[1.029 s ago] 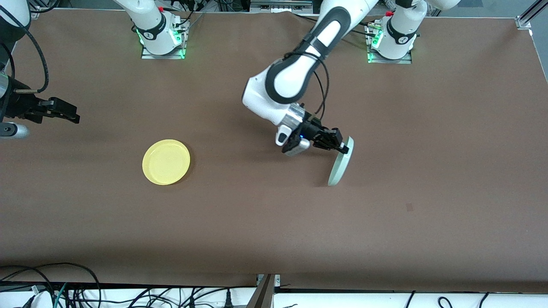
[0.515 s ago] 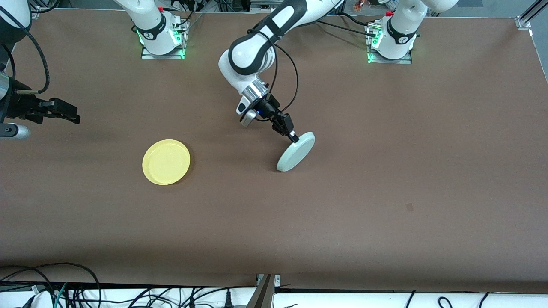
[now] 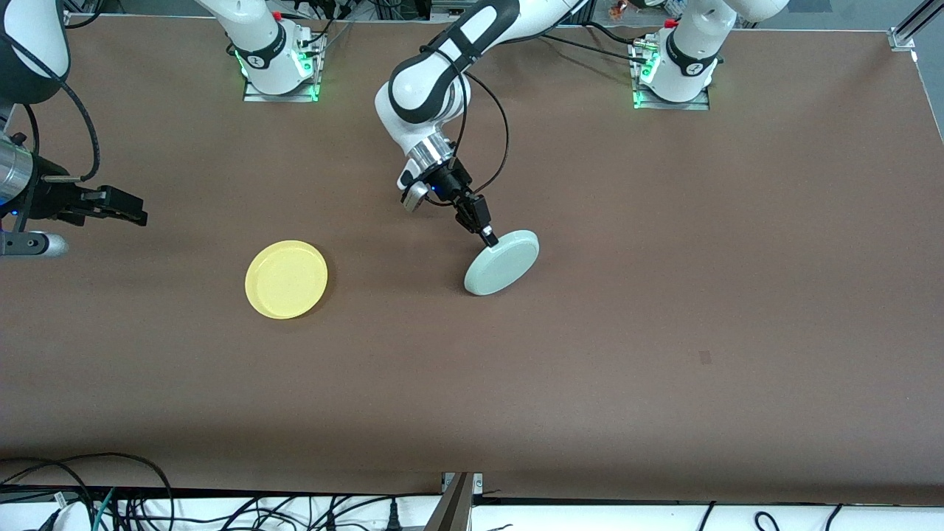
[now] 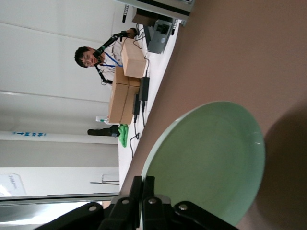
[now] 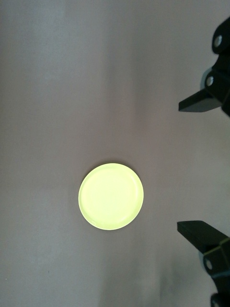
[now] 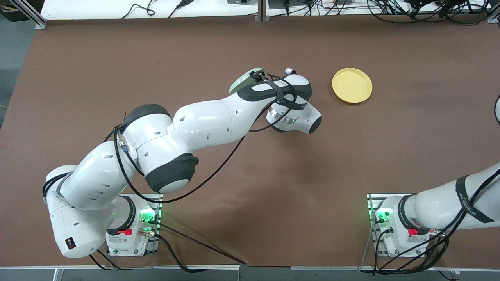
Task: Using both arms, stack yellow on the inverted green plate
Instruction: 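Lower the inverted green plate onto the table center with the left gripper, then release the green plate with the left gripper while the right gripper reaches the yellow plate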
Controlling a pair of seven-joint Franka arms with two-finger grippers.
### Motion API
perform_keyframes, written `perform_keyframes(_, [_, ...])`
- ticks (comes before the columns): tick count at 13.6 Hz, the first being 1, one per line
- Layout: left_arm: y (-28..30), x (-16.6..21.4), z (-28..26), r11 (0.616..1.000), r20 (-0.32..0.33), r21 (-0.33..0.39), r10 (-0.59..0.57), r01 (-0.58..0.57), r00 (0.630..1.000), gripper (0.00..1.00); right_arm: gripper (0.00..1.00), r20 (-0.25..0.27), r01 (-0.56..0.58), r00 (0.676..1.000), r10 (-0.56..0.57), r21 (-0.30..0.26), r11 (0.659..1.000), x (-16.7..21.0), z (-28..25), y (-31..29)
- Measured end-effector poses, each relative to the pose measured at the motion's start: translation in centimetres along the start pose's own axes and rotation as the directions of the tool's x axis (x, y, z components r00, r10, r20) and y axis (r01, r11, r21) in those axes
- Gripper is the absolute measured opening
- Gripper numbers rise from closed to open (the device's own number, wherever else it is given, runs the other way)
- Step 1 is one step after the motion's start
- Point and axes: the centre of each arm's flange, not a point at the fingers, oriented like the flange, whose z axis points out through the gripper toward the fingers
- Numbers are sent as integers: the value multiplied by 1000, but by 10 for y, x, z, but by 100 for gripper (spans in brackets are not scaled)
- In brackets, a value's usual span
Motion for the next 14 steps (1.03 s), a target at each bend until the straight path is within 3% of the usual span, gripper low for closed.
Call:
perform_keyframes(1, [0,1,-7,999,3,-38,-10,10,1000,5,100,1,0,1000,0,1,1000,0,1,0])
perform_keyframes(2, [2,3,-17,994,4,-107,-24,24,1000,12,100,6,0,1000,0,3,1000,2,3,0])
perform_keyframes(5, [12,12,-43,930,7,-358,-90,86,996,41,100,27,0,1000,0,4,1000,8,16,-1])
perform_keyframes(8, [36,13,14,809,183,-543,-144,223,972,74,100,69,-13,998,8,78,997,18,42,-7])
perform_keyframes(10, [33,17,50,726,301,-601,-182,334,936,94,100,120,-59,992,41,150,987,30,73,5])
perform_keyframes(11, [27,20,58,687,353,-619,-191,381,916,100,100,139,-77,989,54,166,983,36,89,10])
perform_keyframes(14, [17,26,58,641,390,-646,-190,415,901,100,100,150,-91,987,64,180,979,43,104,14])
